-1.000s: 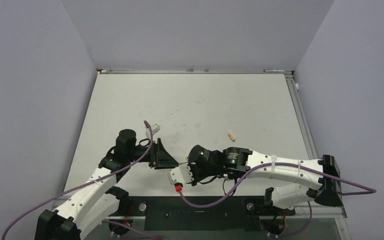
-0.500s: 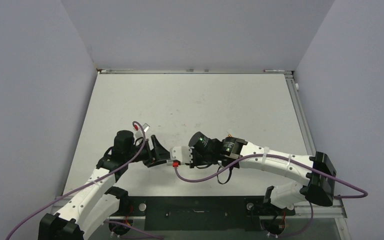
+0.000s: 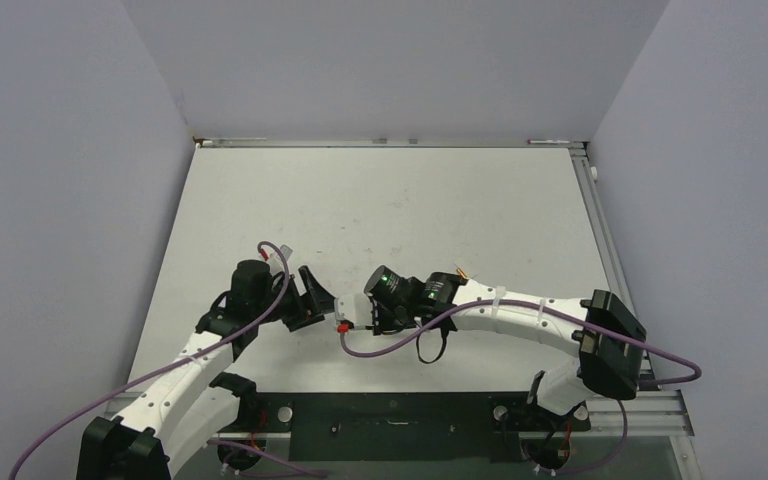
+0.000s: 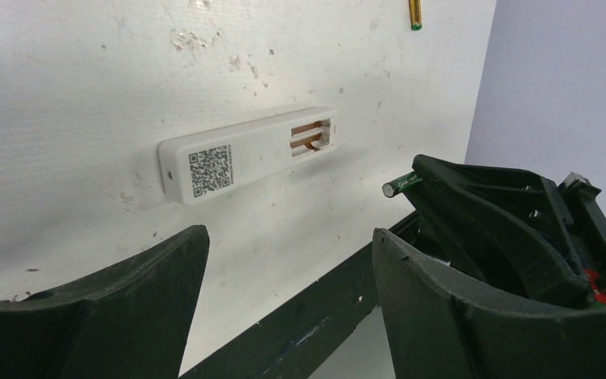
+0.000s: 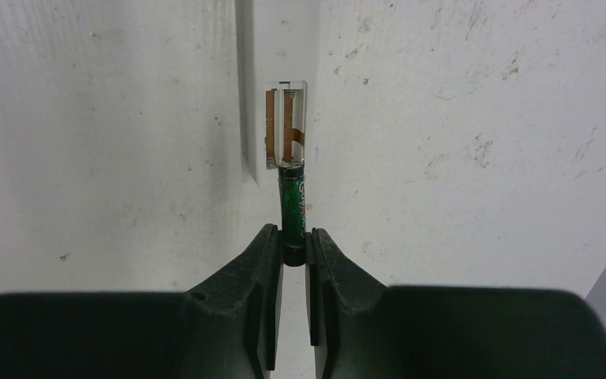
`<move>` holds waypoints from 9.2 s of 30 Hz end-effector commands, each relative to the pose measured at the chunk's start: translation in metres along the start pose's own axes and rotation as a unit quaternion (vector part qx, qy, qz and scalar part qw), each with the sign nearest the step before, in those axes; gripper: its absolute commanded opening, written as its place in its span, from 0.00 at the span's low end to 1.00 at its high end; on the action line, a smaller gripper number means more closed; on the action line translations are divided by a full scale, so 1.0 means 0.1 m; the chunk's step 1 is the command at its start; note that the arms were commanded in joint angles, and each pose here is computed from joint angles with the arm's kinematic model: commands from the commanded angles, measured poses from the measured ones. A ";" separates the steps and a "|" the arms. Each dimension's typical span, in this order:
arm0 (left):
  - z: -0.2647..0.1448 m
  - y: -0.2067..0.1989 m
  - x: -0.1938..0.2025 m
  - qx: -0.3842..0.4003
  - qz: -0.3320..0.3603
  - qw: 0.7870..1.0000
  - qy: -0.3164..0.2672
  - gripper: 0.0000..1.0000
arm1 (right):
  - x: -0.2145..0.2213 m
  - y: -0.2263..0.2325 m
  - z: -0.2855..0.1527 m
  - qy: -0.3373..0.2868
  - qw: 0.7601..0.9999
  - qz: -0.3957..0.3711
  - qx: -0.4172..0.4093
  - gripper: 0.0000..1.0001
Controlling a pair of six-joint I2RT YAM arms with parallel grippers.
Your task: Load the batteries into the remote control
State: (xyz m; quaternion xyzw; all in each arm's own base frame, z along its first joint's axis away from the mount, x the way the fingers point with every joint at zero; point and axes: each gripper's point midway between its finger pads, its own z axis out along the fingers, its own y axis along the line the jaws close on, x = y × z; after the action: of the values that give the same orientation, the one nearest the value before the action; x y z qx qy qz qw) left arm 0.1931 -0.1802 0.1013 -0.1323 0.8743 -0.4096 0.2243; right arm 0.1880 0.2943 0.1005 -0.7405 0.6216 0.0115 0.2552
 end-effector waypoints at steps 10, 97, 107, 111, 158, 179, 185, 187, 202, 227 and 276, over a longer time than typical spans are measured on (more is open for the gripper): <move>0.07 0.12 -0.11 -0.019 0.010 0.999 -0.027 0.75 | 0.03 -0.14 0.27 0.026 1.000 -0.010 -0.002 0.08; 0.14 0.12 -0.06 -0.008 0.008 1.000 -0.011 0.78 | -0.03 -0.08 0.72 0.057 0.997 0.001 -0.050 0.21; 0.14 0.12 -0.06 -0.008 0.008 1.000 -0.010 0.78 | -0.09 -0.13 0.72 0.045 0.998 0.014 -0.040 0.22; 0.14 0.13 -0.06 -0.009 0.008 1.000 -0.010 0.78 | -0.17 -0.18 0.64 0.026 0.999 0.023 -0.030 0.23; 0.46 0.36 -0.04 -0.047 -0.001 0.999 0.000 0.46 | 0.05 -0.54 -0.17 -0.184 0.803 0.550 0.139 0.26; 0.52 0.43 0.07 -0.055 -0.001 0.998 0.018 0.31 | 0.08 -0.25 0.39 -0.132 0.757 0.638 0.046 0.26; 0.53 0.43 0.11 -0.055 0.001 0.998 0.024 0.29 | 0.14 -0.23 0.43 -0.119 0.748 0.650 0.053 0.25; 0.54 0.43 0.12 -0.055 0.000 0.998 0.026 0.28 | 0.14 -0.22 0.44 -0.118 0.747 0.652 0.051 0.25; 0.54 0.40 0.13 -0.049 0.002 0.998 0.029 0.26 | 0.21 -0.21 0.50 -0.102 0.742 0.660 0.061 0.21; 0.53 0.38 0.13 -0.045 0.003 0.999 0.030 0.25 | 0.22 -0.22 0.62 -0.092 0.740 0.663 0.065 0.10; 0.53 0.36 0.14 -0.043 0.007 0.999 0.032 0.25 | 0.08 -0.40 0.53 -0.096 0.751 0.649 0.080 0.17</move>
State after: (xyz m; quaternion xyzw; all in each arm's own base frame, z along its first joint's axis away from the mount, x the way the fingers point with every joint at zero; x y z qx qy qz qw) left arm 0.1986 -0.1892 0.0263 -0.1389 0.9098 -0.3501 0.1743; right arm 0.2313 0.2922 0.0463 -0.1369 0.9368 0.1649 0.2765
